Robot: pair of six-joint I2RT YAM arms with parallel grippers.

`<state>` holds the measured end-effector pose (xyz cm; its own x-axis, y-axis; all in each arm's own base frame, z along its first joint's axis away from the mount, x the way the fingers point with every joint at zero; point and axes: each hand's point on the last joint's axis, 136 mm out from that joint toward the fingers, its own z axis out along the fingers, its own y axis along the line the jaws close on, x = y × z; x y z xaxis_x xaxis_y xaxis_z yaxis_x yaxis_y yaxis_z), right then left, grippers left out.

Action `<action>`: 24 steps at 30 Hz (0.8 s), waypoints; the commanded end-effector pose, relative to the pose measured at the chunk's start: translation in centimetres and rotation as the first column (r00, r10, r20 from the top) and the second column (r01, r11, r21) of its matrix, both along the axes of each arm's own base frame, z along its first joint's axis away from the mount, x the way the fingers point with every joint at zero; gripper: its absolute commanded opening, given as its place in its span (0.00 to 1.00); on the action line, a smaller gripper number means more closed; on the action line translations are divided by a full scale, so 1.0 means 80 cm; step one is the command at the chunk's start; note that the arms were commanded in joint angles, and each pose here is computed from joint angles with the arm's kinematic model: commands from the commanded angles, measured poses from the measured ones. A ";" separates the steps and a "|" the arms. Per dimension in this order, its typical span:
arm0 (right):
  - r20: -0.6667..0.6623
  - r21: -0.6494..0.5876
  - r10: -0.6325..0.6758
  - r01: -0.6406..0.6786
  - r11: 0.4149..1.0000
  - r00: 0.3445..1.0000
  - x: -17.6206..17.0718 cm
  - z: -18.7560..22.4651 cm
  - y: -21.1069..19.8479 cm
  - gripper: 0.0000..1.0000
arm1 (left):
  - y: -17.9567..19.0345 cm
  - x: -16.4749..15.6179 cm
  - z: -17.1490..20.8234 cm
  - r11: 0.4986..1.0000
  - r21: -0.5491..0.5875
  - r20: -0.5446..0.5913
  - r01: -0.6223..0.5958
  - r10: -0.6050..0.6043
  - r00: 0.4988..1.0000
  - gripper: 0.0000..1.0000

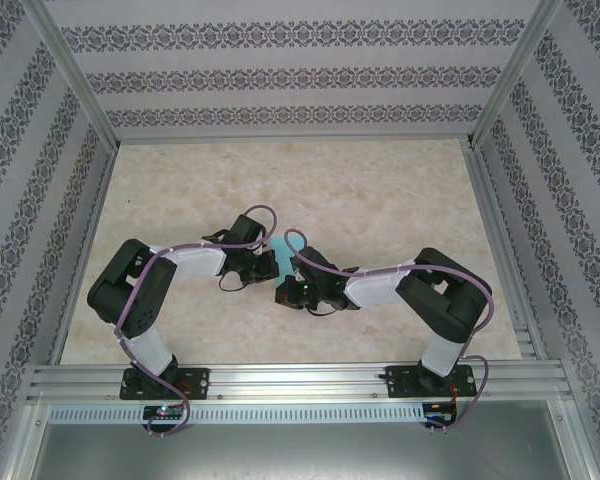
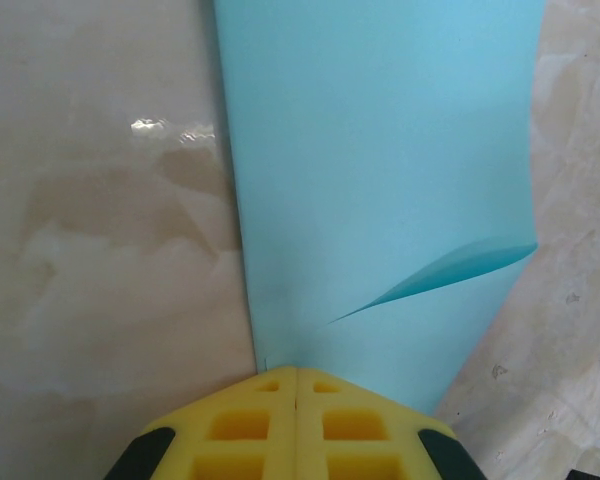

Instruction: Fold a paper plane with a square sheet of paper (pick it up from the middle)

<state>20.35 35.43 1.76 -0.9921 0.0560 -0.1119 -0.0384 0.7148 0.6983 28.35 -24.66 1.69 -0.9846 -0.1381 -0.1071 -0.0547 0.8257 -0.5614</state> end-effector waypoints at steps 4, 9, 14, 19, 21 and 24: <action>-0.005 -0.031 -0.002 0.002 1.000 1.000 0.003 -0.011 0.000 0.00 | 0.024 -0.013 -0.029 0.993 0.116 -0.034 -0.017 0.021 0.999 0.00; 0.081 0.062 -0.015 0.010 0.998 0.997 0.017 0.036 0.006 0.00 | 0.024 -0.012 -0.028 0.993 0.117 -0.032 -0.017 0.021 0.999 0.00; 0.109 0.050 -0.066 0.061 0.997 0.992 0.040 0.043 -0.021 0.00 | 0.024 -0.011 -0.026 0.993 0.117 -0.030 -0.015 0.019 0.999 0.00; 0.093 0.016 -0.071 0.070 0.997 0.993 0.051 0.030 -0.029 0.00 | 0.023 -0.011 -0.025 0.993 0.115 -0.029 -0.011 0.015 0.999 0.00; 0.086 0.004 -0.075 0.075 0.997 0.993 0.054 0.024 -0.030 0.00 | 0.022 -0.010 -0.024 0.993 0.114 -0.028 -0.011 0.014 1.000 0.00; 0.066 -0.019 -0.085 0.086 0.996 0.994 0.058 0.011 -0.033 0.00 | 0.020 -0.008 -0.022 0.994 0.110 -0.024 -0.006 0.009 1.000 0.00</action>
<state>24.31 33.16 3.64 -0.9751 0.1363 -0.1749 -0.0282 0.7062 0.7074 28.39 -24.67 1.73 -0.9846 -0.1376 -0.1080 -0.0538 0.8259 -0.5613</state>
